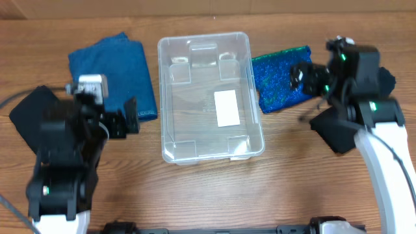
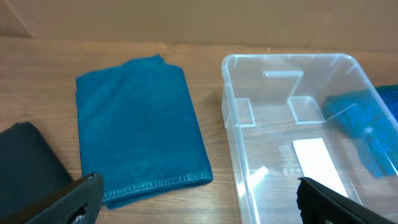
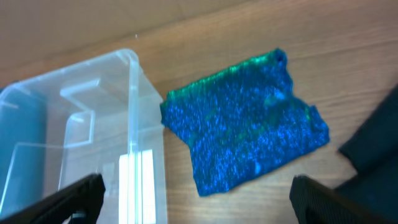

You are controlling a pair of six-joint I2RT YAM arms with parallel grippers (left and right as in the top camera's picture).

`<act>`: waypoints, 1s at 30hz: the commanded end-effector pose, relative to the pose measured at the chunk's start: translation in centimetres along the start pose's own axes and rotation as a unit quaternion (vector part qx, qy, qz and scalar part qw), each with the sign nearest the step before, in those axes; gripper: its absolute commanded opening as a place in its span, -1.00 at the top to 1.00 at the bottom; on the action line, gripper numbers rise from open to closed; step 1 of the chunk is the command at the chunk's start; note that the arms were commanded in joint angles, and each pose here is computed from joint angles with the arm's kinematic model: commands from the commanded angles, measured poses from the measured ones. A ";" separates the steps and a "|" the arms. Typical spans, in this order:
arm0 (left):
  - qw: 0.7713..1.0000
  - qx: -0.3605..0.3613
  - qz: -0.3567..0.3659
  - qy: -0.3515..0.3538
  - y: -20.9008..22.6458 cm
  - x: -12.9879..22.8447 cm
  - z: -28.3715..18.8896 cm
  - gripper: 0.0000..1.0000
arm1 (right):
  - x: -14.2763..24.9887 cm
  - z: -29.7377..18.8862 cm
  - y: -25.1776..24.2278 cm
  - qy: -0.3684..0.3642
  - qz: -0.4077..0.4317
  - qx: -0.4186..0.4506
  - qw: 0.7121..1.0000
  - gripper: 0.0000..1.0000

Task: Pack container
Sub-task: 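Reach the right gripper to the blue-green sparkly cloth and grasp it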

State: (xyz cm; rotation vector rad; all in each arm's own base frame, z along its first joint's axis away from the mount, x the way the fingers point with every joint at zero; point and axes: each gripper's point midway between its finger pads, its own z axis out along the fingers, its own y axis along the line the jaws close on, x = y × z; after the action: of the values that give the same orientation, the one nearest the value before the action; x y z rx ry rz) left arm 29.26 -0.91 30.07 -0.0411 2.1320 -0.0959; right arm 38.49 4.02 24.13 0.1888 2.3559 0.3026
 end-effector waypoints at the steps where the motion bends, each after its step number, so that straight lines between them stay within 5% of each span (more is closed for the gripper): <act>1: 0.997 -0.007 0.006 0.079 0.1 -0.6 1.4 -1.00 | -0.5 2.6 1.3 0.071 0.014 -0.026 0.997 -1.00; 9: 0.991 -0.009 0.003 0.137 0.3 1.1 3.1 -1.00 | 6.6 11.1 -7.2 0.218 0.245 0.016 0.945 -1.00; 20: 0.991 -0.009 0.003 0.131 0.3 0.8 3.2 -1.00 | 12.3 18.7 -9.2 0.283 0.298 -0.005 0.912 -0.97; 21: 0.991 -0.009 0.003 0.130 0.3 0.8 3.2 -1.00 | 12.0 18.9 -9.1 0.276 0.294 -0.010 0.915 -0.79; 23: 0.992 -0.009 0.003 0.129 0.3 0.7 3.2 -1.00 | 11.9 19.0 -8.8 0.275 0.293 -0.015 0.916 0.05; 26: 0.992 -0.009 0.003 0.129 0.3 0.7 3.2 -1.00 | 11.4 18.7 -7.6 0.278 0.296 -0.050 0.912 0.92; 30: 0.992 -0.009 0.003 0.128 0.3 0.7 3.2 -1.00 | 6.1 16.1 -5.5 0.222 0.257 -0.097 0.936 0.92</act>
State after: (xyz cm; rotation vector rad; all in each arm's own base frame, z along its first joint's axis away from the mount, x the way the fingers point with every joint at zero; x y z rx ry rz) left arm 31.28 -0.89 26.48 -0.0585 2.4266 -0.0935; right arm 43.31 1.97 2.06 0.8713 2.7630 0.8624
